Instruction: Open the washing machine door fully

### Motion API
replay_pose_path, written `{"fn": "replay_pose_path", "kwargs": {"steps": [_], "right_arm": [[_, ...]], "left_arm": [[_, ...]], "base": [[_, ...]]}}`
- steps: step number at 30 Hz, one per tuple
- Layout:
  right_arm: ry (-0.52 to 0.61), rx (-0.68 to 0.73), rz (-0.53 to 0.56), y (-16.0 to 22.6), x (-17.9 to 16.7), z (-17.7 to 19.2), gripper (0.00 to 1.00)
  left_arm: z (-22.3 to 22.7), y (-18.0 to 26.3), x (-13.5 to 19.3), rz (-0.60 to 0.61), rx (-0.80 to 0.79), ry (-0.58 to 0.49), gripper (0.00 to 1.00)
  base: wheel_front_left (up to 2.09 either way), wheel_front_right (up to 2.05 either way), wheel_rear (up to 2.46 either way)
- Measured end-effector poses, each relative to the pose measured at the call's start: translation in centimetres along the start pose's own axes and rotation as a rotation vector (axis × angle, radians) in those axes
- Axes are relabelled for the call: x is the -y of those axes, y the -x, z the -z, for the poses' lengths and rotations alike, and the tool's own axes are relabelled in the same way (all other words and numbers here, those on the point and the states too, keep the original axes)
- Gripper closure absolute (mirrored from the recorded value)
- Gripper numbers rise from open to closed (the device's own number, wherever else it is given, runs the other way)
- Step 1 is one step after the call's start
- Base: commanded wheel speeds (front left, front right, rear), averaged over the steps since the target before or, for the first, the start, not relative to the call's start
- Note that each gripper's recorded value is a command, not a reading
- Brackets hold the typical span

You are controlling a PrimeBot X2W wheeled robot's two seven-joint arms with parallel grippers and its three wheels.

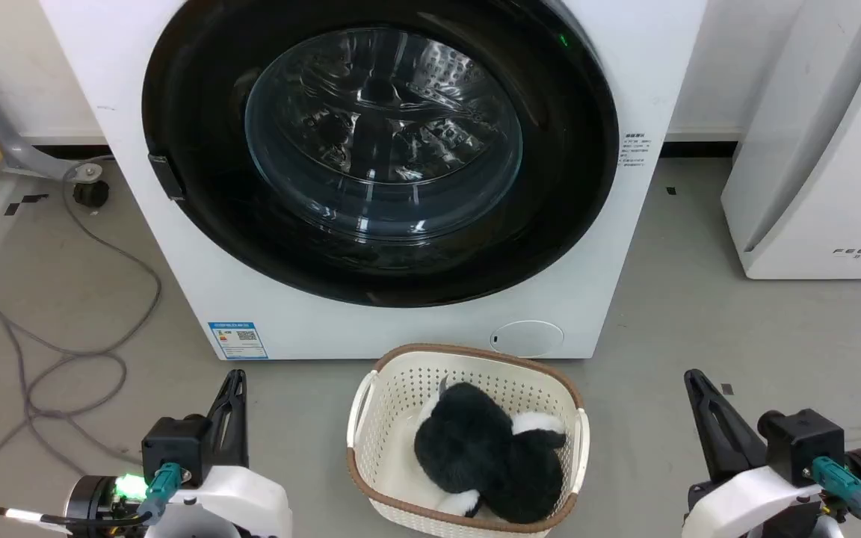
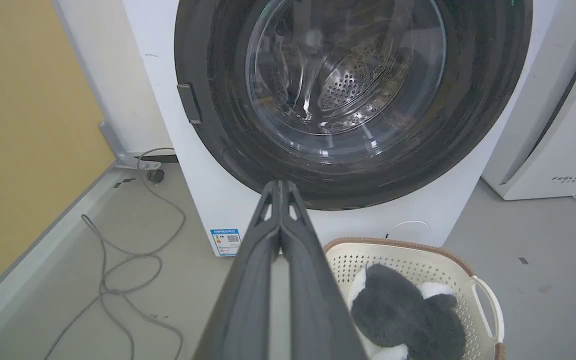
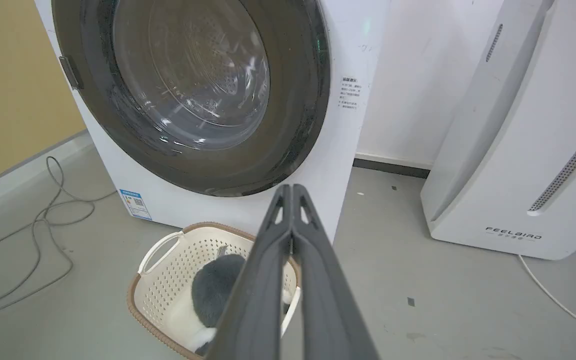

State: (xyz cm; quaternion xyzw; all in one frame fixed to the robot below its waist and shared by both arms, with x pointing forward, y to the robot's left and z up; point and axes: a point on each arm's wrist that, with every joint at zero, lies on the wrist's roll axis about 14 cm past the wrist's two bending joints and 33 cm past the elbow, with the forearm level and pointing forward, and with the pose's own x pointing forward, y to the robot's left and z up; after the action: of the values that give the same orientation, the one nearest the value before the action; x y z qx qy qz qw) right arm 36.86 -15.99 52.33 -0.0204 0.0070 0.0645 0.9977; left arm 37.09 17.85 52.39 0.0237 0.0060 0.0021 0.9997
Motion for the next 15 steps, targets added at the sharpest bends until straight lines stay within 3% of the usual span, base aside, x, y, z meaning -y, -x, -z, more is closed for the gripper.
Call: {"fn": "replay_pose_path", "kwargs": {"steps": [15], "right_arm": [[0.0, 0.0, 0.0, 0.0, -0.01, 0.0, 1.0]], "left_arm": [[0.0, 0.0, -0.01, 0.0, 0.0, 0.0, 1.0]], "base": [[0.0, 0.0, 0.0]]}}
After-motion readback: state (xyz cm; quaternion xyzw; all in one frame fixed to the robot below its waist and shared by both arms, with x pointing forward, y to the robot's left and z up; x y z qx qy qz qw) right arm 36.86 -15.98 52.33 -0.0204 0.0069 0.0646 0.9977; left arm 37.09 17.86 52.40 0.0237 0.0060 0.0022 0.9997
